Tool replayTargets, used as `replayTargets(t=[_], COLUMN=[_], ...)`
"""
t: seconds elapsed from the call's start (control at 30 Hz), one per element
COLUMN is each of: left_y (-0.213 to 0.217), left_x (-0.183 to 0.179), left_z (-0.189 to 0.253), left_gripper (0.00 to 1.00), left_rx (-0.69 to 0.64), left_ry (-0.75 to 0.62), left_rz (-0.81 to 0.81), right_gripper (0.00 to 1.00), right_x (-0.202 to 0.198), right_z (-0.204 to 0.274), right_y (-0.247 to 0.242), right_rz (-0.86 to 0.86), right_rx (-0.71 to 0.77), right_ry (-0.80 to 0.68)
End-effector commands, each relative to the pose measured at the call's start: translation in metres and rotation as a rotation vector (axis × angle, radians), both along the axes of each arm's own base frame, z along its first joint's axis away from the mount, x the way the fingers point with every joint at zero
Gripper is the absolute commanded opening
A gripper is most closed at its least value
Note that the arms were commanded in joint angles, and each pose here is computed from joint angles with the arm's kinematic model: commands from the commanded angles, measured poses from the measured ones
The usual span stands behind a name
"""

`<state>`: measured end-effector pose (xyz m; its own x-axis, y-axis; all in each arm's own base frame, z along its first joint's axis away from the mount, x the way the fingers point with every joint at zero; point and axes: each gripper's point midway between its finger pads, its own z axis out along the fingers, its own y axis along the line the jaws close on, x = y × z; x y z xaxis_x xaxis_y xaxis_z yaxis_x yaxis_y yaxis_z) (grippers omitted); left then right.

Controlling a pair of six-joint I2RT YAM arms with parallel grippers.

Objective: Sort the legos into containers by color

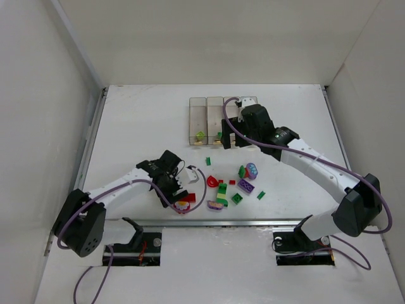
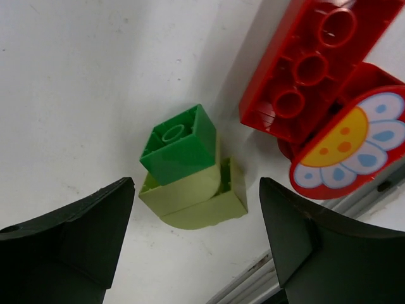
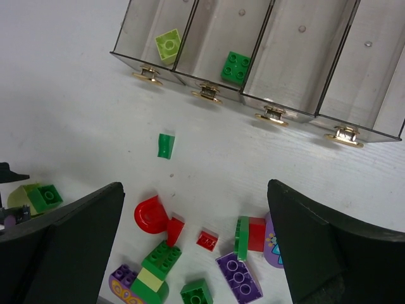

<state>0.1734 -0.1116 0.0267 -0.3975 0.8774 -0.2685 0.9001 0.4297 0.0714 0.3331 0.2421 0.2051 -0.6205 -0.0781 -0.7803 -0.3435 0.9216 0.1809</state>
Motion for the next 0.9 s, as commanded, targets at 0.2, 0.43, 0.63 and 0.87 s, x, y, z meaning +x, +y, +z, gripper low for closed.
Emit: replayTargets(t=[0.2,0.43,0.63,0.87], left_y=[-0.004,-0.007,-0.005,-0.041], left_x=[0.018,0.021,0.035,0.103], left_z=[-0.005,0.002,0.012,0.096], left_gripper=[0.66,0.24,0.00,0.00], left_rx=[0.008,-0.009,0.001,-0.157], left_ry=[-0.064,-0.072,-0.158,-0.434], left_rz=[0.024,0.022,0.032,0.064], right_gripper=[1.00,1.00,1.00,1.00], right_x=[0.008,0.010,0.017,0.032], right_z=[0.010,0.017,0.047,0.121], right_y=[0.013,0.014,0.019,-0.008], right_rz=[0.020,0.025,0.037,0.064], right_rx=[0.032,0.028,0.050,0.191], right_ry=[-0.035,-0.041,-0.065,-0.130])
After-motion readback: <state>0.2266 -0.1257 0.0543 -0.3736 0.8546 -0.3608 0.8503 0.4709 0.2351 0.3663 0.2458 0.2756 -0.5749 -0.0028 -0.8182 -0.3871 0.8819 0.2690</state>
